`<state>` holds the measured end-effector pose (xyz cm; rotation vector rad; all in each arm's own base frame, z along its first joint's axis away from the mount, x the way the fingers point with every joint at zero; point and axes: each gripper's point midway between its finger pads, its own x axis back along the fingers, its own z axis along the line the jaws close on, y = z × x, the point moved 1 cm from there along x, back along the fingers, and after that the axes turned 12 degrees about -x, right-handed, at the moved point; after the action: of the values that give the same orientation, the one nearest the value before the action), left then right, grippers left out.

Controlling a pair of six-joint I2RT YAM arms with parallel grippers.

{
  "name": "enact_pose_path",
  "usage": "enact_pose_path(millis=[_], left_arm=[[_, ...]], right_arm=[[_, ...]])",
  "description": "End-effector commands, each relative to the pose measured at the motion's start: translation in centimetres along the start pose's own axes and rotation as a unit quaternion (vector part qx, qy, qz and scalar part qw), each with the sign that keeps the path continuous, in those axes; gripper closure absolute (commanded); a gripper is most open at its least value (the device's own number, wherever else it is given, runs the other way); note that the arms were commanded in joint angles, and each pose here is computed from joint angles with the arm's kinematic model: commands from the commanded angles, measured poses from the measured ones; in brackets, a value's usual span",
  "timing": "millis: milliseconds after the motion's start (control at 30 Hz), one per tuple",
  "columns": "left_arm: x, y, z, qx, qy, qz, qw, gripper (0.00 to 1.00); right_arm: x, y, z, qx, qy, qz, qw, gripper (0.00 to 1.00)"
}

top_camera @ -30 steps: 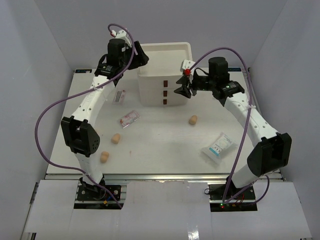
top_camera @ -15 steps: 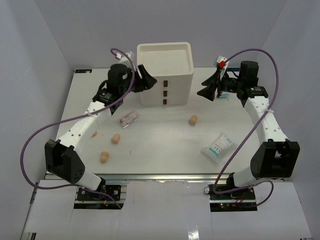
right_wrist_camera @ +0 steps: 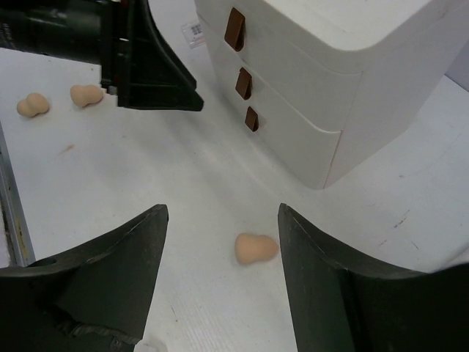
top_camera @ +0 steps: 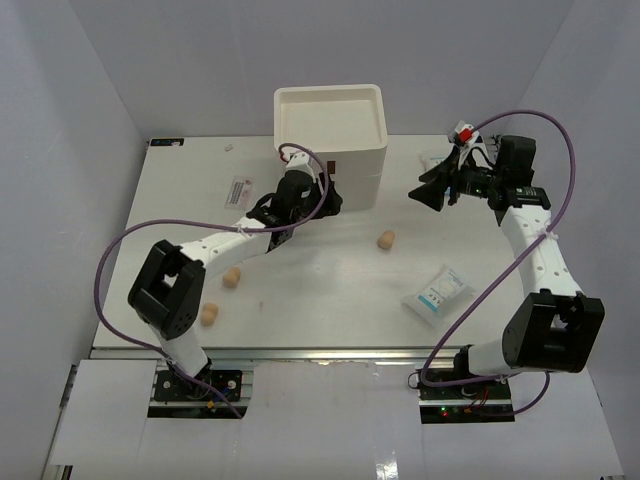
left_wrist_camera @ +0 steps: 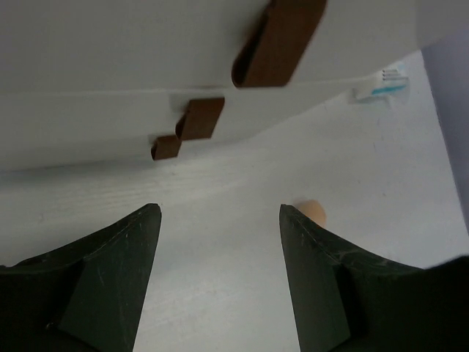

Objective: Organize the makeup

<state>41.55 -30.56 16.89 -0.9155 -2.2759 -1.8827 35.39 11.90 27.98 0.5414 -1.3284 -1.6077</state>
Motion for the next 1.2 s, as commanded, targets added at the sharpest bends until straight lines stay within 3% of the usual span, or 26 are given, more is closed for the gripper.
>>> enact_pose_path(millis=[0,200,300,567,700,1167], left_arm=[[-2.9,4.2,-0.1,-0.012,0.028,-0.066,0.997,0.24],[-5.2,3.8,0.5,-0.015,0.058,-0.058,0.997,0.31],[-5.5,4.3,0.6,-0.015,0.063,-0.061,0.996,0.4],[-5.1,4.5,0.8,-0.02,0.07,-0.059,0.996,0.78],[-4.2,3.3,0.0,-0.015,0.04,-0.042,0.998,0.87],[4.5,-2.0,-4.6,0.029,-0.058,0.014,0.998,0.89]], right_arm=[[1.1,0.6,0.9,0.008,0.004,-0.015,1.0,0.31],[1.9,0.0,0.6,0.001,-0.006,-0.018,1.0,0.31],[2.0,-0.3,0.6,-0.001,-0.005,-0.018,1.0,0.31],[2.0,-0.6,0.5,-0.007,-0.003,-0.017,1.0,0.31],[2.0,-0.6,0.6,-0.005,-0.003,-0.017,1.0,0.31],[2.2,-2.4,1.5,0.031,0.022,0.005,0.999,0.31]])
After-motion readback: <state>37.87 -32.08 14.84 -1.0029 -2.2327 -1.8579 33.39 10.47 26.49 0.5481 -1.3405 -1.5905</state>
